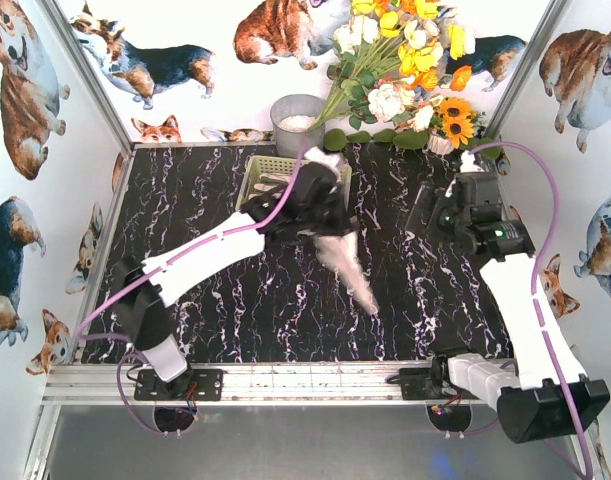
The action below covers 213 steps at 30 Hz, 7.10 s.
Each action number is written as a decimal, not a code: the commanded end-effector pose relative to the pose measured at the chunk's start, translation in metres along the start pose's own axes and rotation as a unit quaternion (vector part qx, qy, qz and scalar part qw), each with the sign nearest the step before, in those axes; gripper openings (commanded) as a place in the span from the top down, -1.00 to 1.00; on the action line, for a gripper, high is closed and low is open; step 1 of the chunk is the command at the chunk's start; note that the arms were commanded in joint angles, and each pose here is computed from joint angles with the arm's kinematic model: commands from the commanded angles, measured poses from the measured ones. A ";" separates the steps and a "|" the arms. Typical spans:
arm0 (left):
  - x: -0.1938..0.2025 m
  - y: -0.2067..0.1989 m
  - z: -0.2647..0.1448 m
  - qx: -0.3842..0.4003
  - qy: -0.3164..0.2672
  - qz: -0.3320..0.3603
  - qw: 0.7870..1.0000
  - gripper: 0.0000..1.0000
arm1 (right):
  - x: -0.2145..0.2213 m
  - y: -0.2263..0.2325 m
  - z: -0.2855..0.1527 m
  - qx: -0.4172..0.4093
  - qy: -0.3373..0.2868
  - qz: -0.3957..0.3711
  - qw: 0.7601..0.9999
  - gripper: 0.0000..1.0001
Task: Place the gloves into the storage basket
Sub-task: Place the glove at the center of the board, then adjust the glove at the center of the board, then pick up the glove at the corner of the board, then turn over the glove.
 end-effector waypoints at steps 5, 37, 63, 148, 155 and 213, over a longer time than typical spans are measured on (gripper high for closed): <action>-0.009 -0.047 -0.005 0.151 -0.096 -0.094 0.979 1.00 | 0.002 -0.005 -0.019 0.004 -0.032 -0.018 0.999 -0.69; 0.118 0.151 0.021 -0.046 -0.073 -0.232 0.969 0.09 | 0.124 0.017 0.088 -0.138 0.323 0.048 0.935 -0.02; 0.131 0.176 0.033 -0.182 0.029 -0.202 0.962 0.95 | 0.151 0.010 0.146 -0.128 0.359 0.068 0.922 0.39; 0.034 0.217 -0.180 -0.305 -0.265 -0.180 0.897 -0.99 | 0.074 -0.239 0.065 0.470 0.352 0.072 0.806 0.15; 0.036 0.218 -0.191 -0.306 -0.292 -0.199 0.884 -0.96 | 0.074 -0.235 0.067 0.452 0.356 0.080 0.814 1.00; 0.033 0.002 -0.144 0.029 0.005 0.612 0.790 -0.89 | 0.032 0.126 -0.045 -0.462 0.380 -0.079 0.798 1.00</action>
Point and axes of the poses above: each gripper's point midway between its finger pads, its own z axis out along the fingers, its own y axis along the line the jaws close on, x = y × z, the point moved 7 cm from there along -z, back along the fingers, and after that the axes turned 5 degrees about -z, right-handed, at the moved point
